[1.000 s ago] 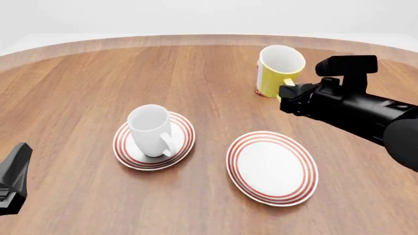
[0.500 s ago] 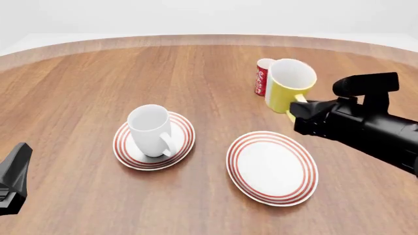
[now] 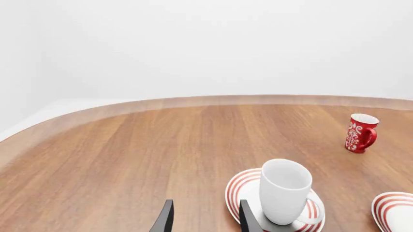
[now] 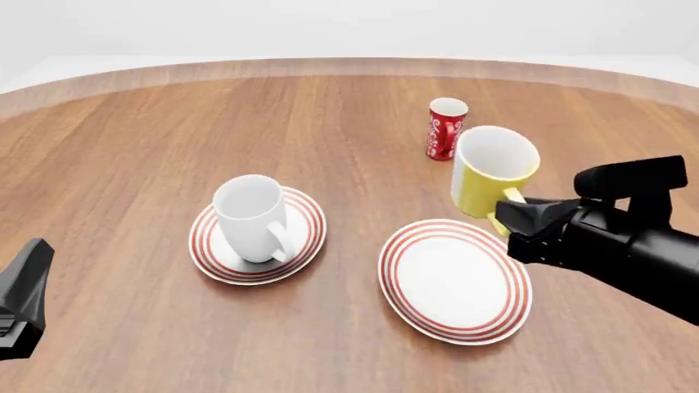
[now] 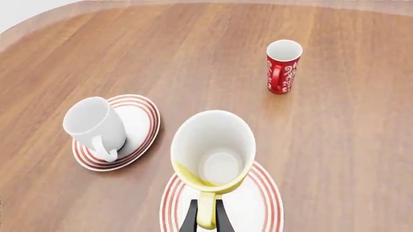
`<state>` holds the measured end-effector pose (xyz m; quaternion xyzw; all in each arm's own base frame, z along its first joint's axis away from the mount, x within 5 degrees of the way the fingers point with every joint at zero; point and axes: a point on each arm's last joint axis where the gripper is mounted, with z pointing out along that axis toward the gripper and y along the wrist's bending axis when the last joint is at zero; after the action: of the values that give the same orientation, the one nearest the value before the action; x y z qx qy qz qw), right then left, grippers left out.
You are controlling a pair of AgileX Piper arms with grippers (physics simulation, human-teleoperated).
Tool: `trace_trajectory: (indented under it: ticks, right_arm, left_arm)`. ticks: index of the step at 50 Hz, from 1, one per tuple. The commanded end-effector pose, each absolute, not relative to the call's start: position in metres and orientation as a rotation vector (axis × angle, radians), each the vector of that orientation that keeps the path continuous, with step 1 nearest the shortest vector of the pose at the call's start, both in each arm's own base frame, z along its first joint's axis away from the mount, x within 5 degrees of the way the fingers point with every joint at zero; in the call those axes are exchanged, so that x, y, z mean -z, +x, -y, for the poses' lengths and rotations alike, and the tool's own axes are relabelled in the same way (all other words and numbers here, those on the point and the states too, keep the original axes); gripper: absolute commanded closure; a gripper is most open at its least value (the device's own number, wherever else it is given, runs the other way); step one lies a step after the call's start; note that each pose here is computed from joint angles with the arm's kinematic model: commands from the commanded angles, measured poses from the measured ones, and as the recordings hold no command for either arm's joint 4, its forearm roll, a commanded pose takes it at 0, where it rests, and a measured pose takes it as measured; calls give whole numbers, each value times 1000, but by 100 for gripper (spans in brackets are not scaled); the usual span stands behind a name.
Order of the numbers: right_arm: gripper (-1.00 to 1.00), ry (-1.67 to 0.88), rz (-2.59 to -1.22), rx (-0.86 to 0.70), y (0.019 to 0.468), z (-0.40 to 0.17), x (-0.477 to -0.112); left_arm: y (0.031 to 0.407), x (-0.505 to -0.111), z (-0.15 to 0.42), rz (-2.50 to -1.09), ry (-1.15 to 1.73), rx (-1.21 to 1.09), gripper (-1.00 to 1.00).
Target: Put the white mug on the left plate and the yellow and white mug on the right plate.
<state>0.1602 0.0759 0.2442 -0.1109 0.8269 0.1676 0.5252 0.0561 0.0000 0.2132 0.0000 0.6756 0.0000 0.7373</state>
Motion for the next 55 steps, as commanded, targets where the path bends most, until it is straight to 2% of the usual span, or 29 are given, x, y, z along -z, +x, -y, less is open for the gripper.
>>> trace_trajectory:
  ticks: [1,55]
  right_arm:
    - [100,-263,-1996,-409,153,-74,-236]
    - [100,-306,-2089,-416,159,-85,-193]
  left_arm:
    - [56,-213,0,-1484,0,0,-100]
    - [56,-213,0,-1484,0,0,-100]
